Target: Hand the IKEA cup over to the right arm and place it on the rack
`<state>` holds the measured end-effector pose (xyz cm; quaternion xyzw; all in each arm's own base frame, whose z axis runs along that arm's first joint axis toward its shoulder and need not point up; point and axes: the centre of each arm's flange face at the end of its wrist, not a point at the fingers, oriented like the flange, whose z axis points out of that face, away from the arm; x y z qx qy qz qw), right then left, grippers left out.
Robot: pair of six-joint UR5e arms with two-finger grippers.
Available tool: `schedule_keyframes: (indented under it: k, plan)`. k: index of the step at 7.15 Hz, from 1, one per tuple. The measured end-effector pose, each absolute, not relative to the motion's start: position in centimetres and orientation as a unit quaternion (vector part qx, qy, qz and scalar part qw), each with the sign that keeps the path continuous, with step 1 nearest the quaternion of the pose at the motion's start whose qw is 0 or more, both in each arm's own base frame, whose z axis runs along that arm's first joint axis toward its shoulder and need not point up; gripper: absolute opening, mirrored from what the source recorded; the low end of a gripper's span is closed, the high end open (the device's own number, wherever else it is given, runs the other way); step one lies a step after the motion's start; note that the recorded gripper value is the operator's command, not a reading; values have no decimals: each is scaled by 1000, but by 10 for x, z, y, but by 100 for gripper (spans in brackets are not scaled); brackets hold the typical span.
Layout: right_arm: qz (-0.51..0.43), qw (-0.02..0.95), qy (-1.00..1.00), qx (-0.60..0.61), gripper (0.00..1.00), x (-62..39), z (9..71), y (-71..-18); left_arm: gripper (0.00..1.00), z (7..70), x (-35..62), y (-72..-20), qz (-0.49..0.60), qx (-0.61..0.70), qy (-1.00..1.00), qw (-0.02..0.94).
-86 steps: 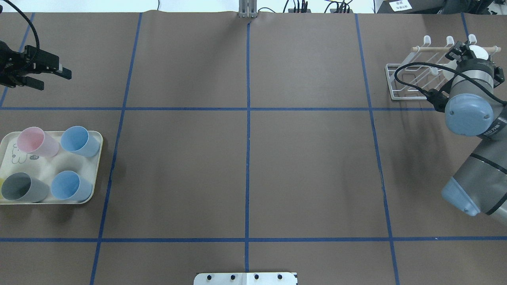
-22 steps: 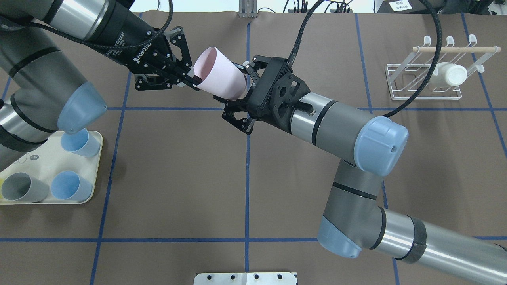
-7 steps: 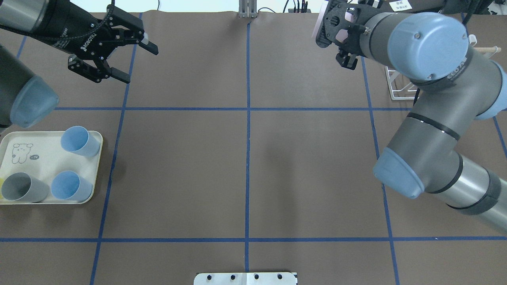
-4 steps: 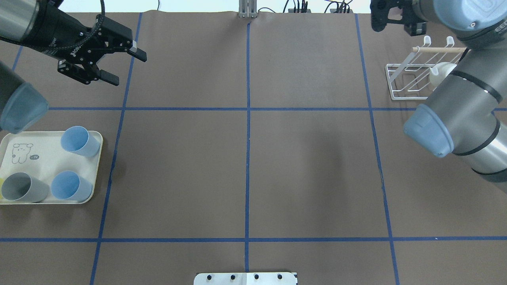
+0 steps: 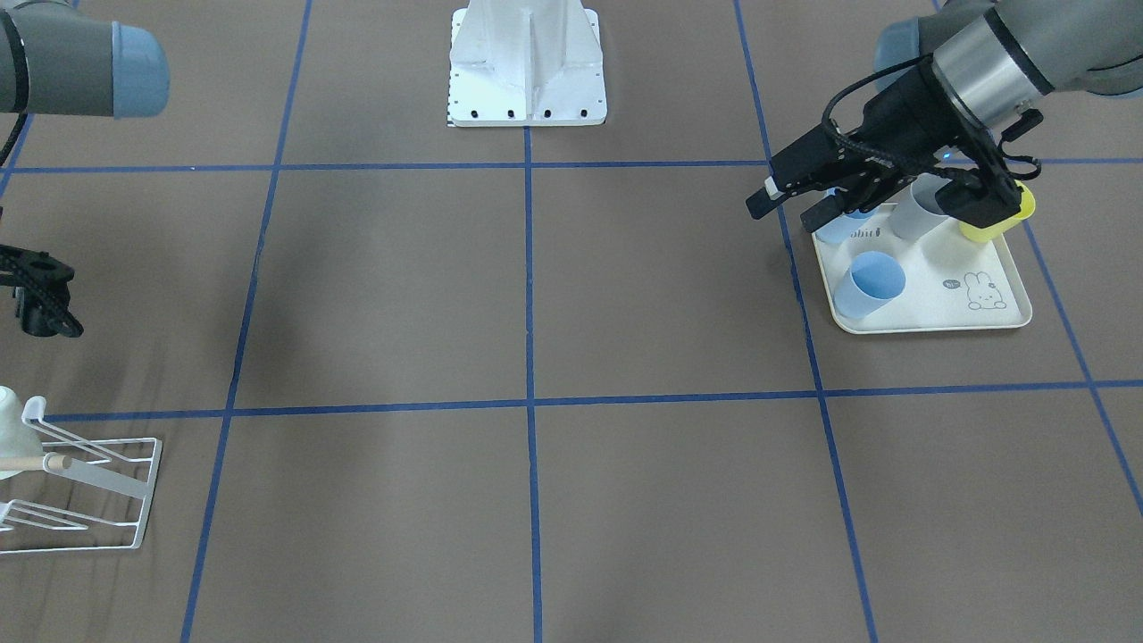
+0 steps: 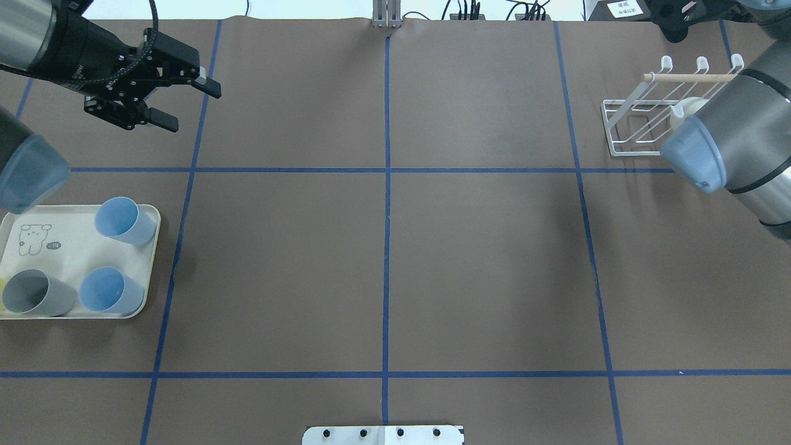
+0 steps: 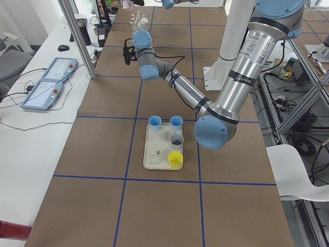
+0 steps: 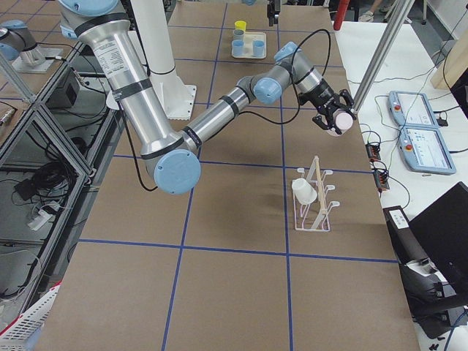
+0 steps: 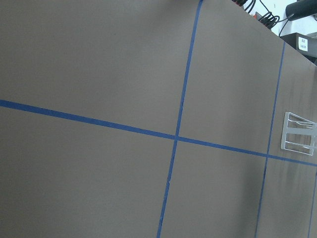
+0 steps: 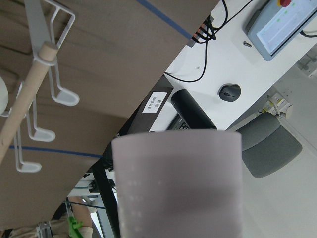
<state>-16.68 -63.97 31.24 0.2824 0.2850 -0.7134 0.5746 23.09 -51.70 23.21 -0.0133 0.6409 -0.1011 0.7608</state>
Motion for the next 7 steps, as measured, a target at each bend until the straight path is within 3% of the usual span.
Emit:
schedule_keyframes:
  k: [3, 7]
  plan:
    - [-737, 530, 343, 242, 19, -175, 393, -682, 100, 235, 231, -516, -101, -14, 640, 761]
    - [-744, 518, 366, 210, 20, -165, 474, -673, 100, 234, 231, -515, -101, -14, 640, 761]
